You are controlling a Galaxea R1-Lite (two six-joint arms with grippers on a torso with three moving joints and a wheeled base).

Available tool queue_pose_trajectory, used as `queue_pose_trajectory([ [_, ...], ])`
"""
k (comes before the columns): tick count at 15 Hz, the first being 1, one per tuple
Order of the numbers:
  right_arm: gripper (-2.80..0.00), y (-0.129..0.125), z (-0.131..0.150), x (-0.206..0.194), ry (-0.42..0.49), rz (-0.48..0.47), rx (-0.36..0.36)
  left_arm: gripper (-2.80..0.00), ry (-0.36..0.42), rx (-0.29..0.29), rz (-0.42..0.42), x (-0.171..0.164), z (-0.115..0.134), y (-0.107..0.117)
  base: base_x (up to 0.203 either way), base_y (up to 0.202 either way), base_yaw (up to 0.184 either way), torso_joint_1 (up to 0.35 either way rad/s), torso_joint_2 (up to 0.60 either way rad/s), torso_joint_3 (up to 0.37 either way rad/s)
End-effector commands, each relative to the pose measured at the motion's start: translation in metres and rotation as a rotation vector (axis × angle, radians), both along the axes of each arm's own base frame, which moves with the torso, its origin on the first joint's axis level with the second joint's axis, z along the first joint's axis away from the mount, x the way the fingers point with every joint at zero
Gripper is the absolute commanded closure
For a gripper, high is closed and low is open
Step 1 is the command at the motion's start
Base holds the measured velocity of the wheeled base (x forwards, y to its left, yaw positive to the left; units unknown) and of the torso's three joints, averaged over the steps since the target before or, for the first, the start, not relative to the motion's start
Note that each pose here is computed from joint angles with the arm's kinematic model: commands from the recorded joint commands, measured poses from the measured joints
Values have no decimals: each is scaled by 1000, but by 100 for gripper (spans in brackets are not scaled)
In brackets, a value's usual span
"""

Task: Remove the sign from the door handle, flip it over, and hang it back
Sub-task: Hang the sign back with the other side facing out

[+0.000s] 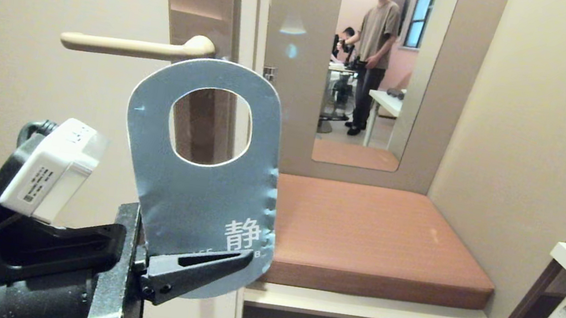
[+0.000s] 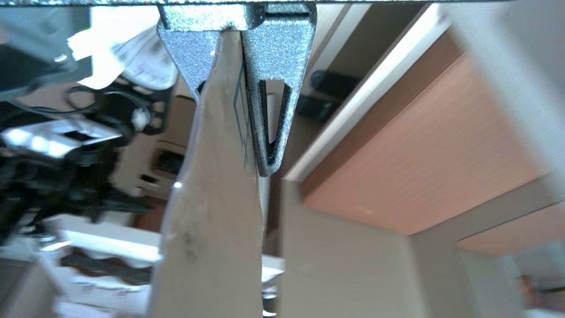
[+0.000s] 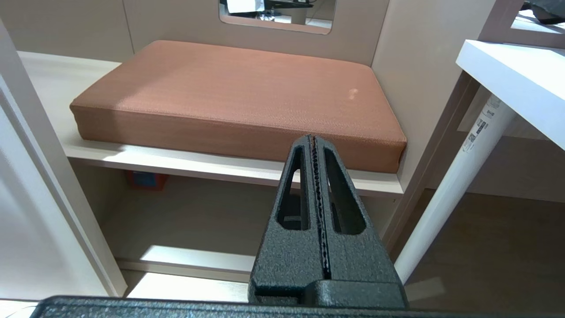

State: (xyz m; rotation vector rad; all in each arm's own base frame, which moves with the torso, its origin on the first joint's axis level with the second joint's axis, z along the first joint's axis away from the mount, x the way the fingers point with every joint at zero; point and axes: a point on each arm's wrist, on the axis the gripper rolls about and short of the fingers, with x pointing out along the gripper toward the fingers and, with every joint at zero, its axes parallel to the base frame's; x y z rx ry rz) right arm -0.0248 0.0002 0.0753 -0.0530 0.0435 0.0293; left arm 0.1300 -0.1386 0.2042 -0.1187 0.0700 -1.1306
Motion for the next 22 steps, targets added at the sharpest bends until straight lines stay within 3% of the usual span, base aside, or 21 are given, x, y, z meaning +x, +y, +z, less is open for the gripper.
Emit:
queue_pose_trajectory([
  [1, 0, 0, 0, 0, 0, 1, 0, 0, -9, -8, 76, 0, -2, 19, 0, 0, 0, 0, 0, 0],
  [6, 0, 0, 0, 0, 0, 0, -1, 0, -25, -21, 260, 11, 0, 50, 0, 0, 0, 0, 0, 0],
  [14, 0, 0, 0, 0, -1, 0, -1, 0, -50, -43, 385, 5, 1, 75, 0, 0, 0, 0, 0, 0],
  [22, 0, 0, 0, 0, -1, 0, -1, 0, -42, -32, 608, 7, -6, 105, 0, 0, 0, 0, 0, 0],
])
